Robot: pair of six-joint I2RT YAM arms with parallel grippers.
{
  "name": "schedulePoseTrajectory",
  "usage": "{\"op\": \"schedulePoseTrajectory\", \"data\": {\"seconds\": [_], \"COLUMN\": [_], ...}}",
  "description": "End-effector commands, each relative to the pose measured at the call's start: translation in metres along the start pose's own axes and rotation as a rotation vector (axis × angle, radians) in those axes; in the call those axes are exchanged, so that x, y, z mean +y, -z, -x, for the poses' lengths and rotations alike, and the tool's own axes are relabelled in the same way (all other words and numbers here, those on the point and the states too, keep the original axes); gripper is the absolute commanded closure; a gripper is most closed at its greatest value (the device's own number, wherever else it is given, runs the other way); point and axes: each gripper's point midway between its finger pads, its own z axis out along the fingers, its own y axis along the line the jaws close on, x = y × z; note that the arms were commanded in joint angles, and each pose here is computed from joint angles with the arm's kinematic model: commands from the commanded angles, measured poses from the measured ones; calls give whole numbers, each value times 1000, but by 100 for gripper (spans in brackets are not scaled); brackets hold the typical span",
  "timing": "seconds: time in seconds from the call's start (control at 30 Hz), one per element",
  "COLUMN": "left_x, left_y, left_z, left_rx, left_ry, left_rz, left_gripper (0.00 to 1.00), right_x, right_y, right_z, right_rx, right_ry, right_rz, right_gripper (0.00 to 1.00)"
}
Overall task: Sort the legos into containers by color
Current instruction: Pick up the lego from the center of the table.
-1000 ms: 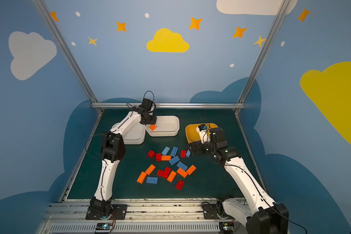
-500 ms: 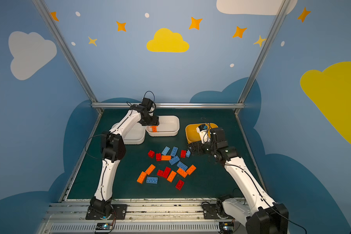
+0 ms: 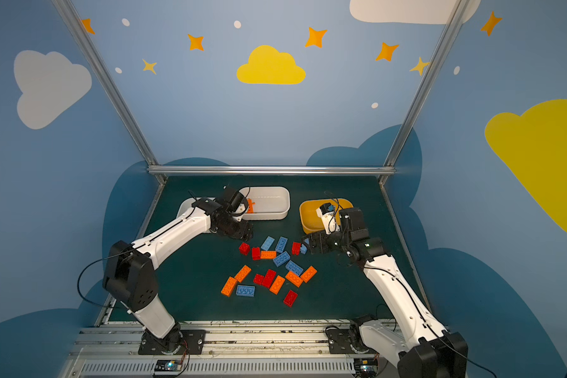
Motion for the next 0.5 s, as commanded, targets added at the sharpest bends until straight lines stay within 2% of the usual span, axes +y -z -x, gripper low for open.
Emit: {"op": "schedulePoseTrajectory", "data": {"seconds": [0.0, 0.2, 0.47], "left_x": [5, 4, 14], "left_y": [-15, -44, -75], "left_z": [-18, -18, -4], "left_rx": [33, 28, 60], "left_ry": [-27, -48, -77], "left_rz": [1, -12, 57], "left_gripper": [19, 21, 28], "right_x": [9, 11, 8], "right_y": [7, 5, 5], "right_z": [1, -6, -11], "right_rx": [-8, 2, 6], "right_ry": [19, 9, 2], "right_rz": [22, 31, 10], "right_gripper": [2, 2, 2]}}
